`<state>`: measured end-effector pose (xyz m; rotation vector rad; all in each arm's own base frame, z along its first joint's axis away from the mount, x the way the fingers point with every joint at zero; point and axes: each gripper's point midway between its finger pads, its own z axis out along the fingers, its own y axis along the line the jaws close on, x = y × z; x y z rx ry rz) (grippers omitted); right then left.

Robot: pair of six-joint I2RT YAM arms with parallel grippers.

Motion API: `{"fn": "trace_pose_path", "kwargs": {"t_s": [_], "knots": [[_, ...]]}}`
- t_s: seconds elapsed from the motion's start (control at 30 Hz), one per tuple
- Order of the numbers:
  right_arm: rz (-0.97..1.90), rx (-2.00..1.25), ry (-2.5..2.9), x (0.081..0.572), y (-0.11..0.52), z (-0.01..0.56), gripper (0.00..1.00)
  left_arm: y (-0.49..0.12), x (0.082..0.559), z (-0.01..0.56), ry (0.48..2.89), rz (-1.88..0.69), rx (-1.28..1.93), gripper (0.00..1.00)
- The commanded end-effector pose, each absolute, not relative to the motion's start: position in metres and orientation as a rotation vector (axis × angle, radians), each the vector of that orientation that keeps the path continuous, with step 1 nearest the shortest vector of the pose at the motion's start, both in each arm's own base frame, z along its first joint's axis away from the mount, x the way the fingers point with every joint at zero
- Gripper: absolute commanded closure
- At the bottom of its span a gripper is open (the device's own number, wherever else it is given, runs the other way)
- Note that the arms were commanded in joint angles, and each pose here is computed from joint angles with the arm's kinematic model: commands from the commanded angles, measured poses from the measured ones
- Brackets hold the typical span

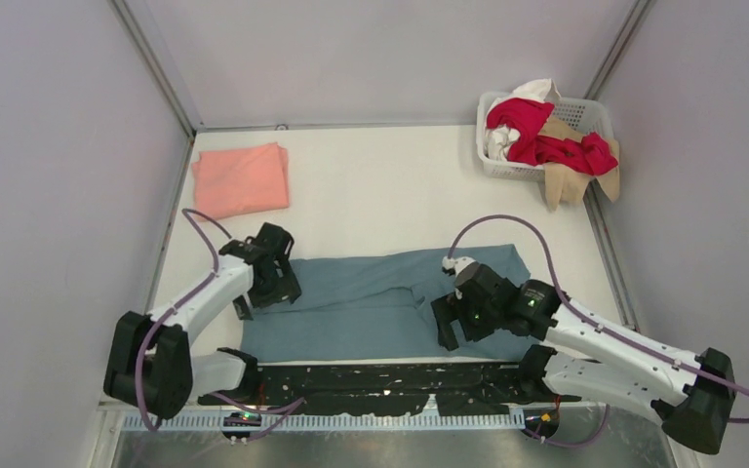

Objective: Fold and stack the t-shirts
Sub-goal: Fold the other side of the tshirt into a rectangle

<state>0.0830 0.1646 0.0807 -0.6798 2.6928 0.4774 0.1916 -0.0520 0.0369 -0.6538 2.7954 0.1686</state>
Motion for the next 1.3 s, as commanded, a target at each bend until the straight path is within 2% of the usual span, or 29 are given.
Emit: {"fn": "trace_pose_path", "kwargs": {"t_s": [0.0, 0.13, 0.27, 0.37, 0.43, 0.53, 0.73, 0.8, 0.87, 0.97, 1.1, 1.2, 1.27], "knots": [[0.440, -0.288, 2.531, 0.137, 0.156, 0.109, 0.05, -0.014, 0.148, 0.054, 2.740, 0.393, -0.785, 0.00], [0.460, -0.141, 2.502, 0.155, 0.156, 0.111, 0.05, -0.013, 0.151, 0.081, 2.633, 0.300, -0.801, 0.00], [0.357, -0.126, 2.569, 0.171, 0.155, 0.099, 0.05, -0.035, 0.186, 0.108, 2.501, 0.037, -0.683, 0.01], [0.160, -0.077, 2.685, 0.178, 0.142, 0.076, 0.05, -0.073, 0.210, 0.118, 2.494, -0.215, -0.560, 0.00], [-0.052, -0.033, 2.748, 0.177, 0.121, 0.064, 0.05, -0.085, 0.223, 0.119, 2.489, -0.276, -0.532, 0.00], [-0.254, -0.006, 2.831, 0.165, 0.101, 0.049, 0.05, -0.095, 0.234, 0.107, 2.517, -0.304, -0.522, 0.00], [-0.347, 0.012, 2.953, 0.124, 0.088, 0.036, 0.05, -0.105, 0.244, 0.078, 2.612, -0.293, -0.484, 0.01], [-0.340, -0.046, 2.988, 0.113, 0.093, 0.042, 0.05, -0.101, 0.244, 0.072, 2.642, -0.246, -0.487, 0.00], [-0.461, -0.094, 3.013, 0.101, 0.084, 0.059, 0.05, -0.098, 0.246, 0.070, 2.640, -0.219, -0.495, 0.00], [-0.803, -0.189, 3.007, 0.078, 0.050, 0.099, 0.04, -0.099, 0.251, 0.068, 2.623, -0.219, -0.505, 0.00], [-0.675, -0.223, 3.069, 0.059, 0.063, 0.108, 0.05, -0.102, 0.256, 0.069, 2.632, -0.227, -0.488, 0.00], [-0.638, -0.139, 2.957, 0.080, 0.068, 0.114, 0.05, -0.103, 0.256, 0.067, 2.640, -0.229, -0.482, 0.01], [-0.408, -0.028, 2.883, 0.107, 0.099, 0.106, 0.05, -0.105, 0.255, 0.064, 2.643, -0.247, -0.482, 0.00]]}}
